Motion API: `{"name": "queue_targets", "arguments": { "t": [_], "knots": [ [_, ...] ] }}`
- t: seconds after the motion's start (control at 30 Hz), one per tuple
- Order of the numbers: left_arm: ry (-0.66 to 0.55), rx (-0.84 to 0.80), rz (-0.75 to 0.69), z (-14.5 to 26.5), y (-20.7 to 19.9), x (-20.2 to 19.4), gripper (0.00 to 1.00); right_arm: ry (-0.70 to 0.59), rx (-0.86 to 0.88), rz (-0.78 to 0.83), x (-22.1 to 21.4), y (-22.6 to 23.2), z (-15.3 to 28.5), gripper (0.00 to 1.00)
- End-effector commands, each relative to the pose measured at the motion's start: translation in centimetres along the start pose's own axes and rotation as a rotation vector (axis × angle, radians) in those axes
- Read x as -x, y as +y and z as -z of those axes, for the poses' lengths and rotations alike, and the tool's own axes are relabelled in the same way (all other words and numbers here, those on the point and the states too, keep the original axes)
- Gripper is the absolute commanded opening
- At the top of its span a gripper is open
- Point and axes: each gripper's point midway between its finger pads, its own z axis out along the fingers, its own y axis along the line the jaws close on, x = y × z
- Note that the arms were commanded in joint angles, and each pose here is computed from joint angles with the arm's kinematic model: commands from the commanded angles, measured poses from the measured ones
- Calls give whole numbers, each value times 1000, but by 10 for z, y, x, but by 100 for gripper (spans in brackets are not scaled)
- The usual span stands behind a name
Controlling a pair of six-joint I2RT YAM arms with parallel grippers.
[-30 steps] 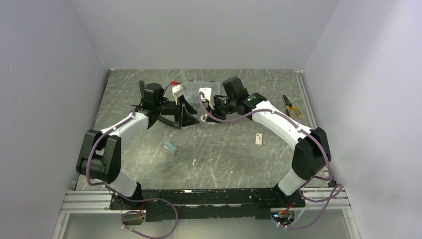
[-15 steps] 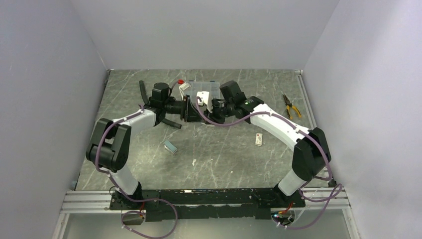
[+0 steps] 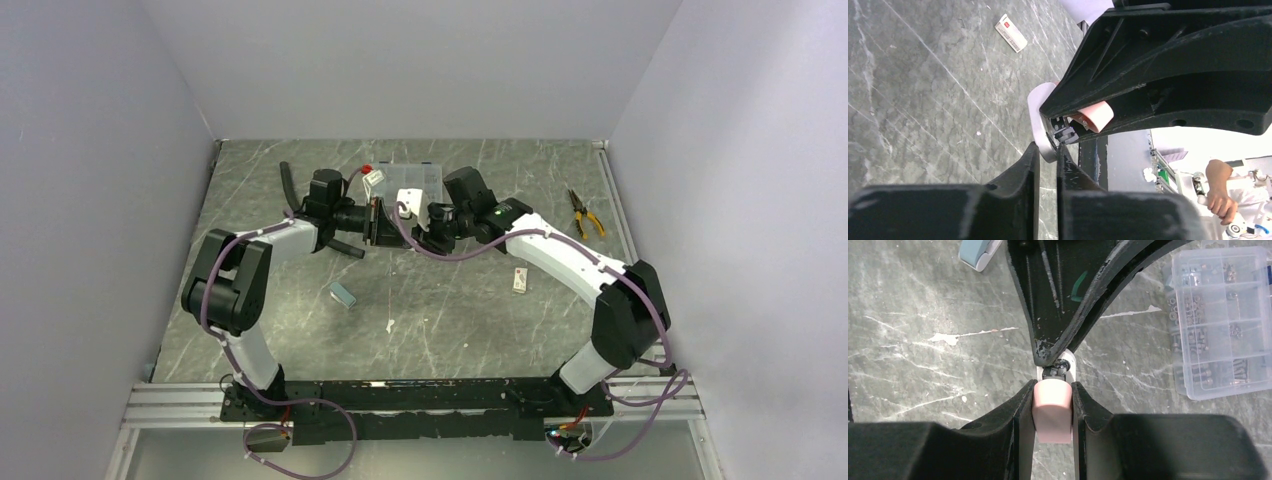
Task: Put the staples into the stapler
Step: Open the stapler at the center of the board, then place the stapler at the center of the board.
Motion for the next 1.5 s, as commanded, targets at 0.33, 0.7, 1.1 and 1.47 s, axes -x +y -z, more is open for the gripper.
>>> {"name": "queue_targets", "arguments": {
  "t": [0.33, 0.7, 1.1, 1.47],
  "knots": [
    [-32, 17, 2, 1, 3, 2, 3, -96, -101, 83, 23, -6, 26, 3],
    [-101, 57, 26, 17, 16, 5, 3, -134, -154, 65, 9, -8, 48, 1],
    [-103, 61, 21, 20, 18, 5, 3, -154, -162, 47, -11, -4, 61, 2],
    [-129, 91, 17, 25, 26, 5, 3, -163, -192, -20, -31, -6, 72, 17]
  ]
}}
